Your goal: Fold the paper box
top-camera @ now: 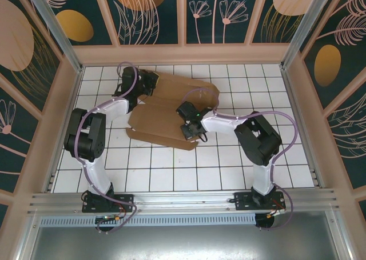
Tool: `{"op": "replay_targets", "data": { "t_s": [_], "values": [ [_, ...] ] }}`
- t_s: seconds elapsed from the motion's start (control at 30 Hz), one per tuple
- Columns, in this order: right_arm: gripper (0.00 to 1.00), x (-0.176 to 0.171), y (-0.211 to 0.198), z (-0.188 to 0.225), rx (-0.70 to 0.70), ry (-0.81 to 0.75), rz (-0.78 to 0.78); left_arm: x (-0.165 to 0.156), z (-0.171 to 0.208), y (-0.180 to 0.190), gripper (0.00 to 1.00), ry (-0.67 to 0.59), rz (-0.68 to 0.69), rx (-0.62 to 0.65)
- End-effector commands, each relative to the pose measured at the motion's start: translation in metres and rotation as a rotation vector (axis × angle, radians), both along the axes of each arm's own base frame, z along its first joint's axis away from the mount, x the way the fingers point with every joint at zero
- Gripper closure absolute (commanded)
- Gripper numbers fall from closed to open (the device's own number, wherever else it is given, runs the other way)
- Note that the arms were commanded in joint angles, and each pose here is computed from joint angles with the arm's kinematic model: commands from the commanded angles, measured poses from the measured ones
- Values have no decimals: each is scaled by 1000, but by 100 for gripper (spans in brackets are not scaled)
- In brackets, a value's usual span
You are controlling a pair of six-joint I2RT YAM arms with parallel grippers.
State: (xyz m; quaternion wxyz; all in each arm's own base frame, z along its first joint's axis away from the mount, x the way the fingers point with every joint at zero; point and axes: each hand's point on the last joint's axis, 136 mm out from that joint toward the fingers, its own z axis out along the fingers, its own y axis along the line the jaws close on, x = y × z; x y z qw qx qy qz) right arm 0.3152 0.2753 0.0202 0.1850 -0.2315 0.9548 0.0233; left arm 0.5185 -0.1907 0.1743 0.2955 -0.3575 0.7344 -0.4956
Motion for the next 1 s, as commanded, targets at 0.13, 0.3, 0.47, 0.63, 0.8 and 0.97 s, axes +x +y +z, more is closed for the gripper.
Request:
{"op": "replay_targets", "data": {
  "t_s": [0.13, 0.3, 0.47, 0.63, 0.8, 0.97],
  "values": [
    [100, -8, -85, -14, -327, 57, -77, -21, -3, 12, 100, -20, 42, 7],
    [100, 9, -69, 13, -206, -30, -94, -37, 5, -5, 100, -50, 12, 47],
    [100, 13, -62, 31, -119, -129, -127, -54, 3, -4, 100, -92, 26, 87],
    [100, 5, -50, 51, -68, -230, -118, -64, -6, 1, 100, -104, 53, 76],
    [98, -29, -1, 58, 63, -186, 8, -67, -7, -1, 100, -118, 47, 57],
    [100, -66, 10, 8, -5, -18, 61, -71, -9, 0, 100, -125, 35, 86]
  ]
}}
